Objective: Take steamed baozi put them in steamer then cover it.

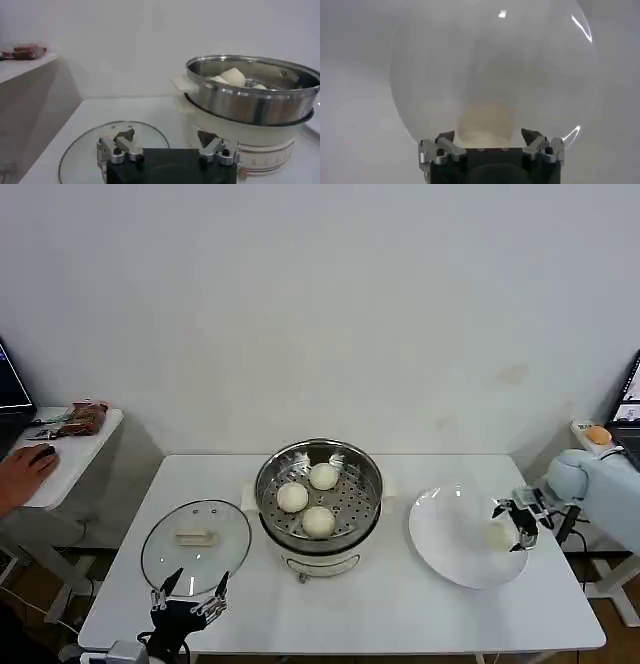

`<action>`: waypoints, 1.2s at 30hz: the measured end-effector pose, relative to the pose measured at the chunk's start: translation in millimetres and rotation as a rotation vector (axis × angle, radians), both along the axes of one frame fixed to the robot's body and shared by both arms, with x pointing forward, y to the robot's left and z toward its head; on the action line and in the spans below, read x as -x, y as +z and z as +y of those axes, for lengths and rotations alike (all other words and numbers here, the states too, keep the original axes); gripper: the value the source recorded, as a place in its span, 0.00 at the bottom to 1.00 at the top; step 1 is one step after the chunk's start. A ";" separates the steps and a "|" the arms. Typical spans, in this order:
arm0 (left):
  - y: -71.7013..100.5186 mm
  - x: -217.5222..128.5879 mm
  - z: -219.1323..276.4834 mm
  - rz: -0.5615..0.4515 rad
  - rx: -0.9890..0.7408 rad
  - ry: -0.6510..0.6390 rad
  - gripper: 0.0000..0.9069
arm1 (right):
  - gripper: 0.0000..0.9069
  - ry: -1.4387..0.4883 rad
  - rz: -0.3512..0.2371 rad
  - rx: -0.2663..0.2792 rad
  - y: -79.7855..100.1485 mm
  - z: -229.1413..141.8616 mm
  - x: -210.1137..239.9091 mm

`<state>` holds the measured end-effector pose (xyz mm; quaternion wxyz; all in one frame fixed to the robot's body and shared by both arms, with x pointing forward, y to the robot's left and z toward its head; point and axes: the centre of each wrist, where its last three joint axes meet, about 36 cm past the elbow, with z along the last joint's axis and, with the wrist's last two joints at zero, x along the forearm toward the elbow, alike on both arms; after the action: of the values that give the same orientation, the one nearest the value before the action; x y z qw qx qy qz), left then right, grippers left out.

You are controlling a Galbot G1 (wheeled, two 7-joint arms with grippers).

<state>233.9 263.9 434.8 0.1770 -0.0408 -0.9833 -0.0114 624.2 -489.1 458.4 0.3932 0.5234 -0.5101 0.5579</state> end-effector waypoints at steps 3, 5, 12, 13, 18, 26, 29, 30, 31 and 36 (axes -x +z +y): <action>0.7 -0.4 -0.2 -0.003 0.000 0.000 1.00 | 0.73 0.002 0.000 -0.005 -2.0 -0.9 0.7; 0.7 -0.6 -0.5 -0.003 0.001 -0.001 1.00 | 0.72 0.003 -0.001 -0.009 -3.5 -0.9 1.2; 0.7 -0.4 -0.2 -0.003 0.000 -0.001 1.00 | 0.72 0.008 -0.002 -0.020 -3.8 -2.3 2.0; 0.9 -0.2 -0.4 -0.003 0.001 -0.001 1.00 | 0.72 0.010 -0.003 -0.022 -3.4 -2.5 2.0; 1.1 0.5 -0.2 -0.002 0.000 -0.001 1.00 | 0.73 0.010 -0.011 -0.032 5.0 -5.6 2.9; 2.4 1.1 -0.9 -0.004 -0.001 -0.002 1.00 | 0.73 0.033 -0.029 -0.048 32.8 -2.0 5.0; 3.4 1.4 -1.7 -0.006 0.000 -0.004 1.00 | 0.73 0.046 -0.044 -0.065 46.6 6.4 4.6; 3.8 1.7 -1.9 -0.006 0.001 -0.005 1.00 | 0.74 0.052 -0.051 -0.073 52.4 11.2 3.8; 4.2 1.9 -2.1 -0.006 0.001 -0.005 1.00 | 0.73 0.058 -0.057 -0.081 57.6 16.2 3.0; 4.0 2.5 -2.8 -0.003 0.002 -0.009 1.00 | 0.74 0.080 -0.081 -0.125 83.9 43.0 0.3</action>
<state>231.5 261.1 438.8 0.1753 -0.0453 -0.9834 -0.0114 624.0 -446.1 542.3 0.3162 0.5438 -0.5383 0.5608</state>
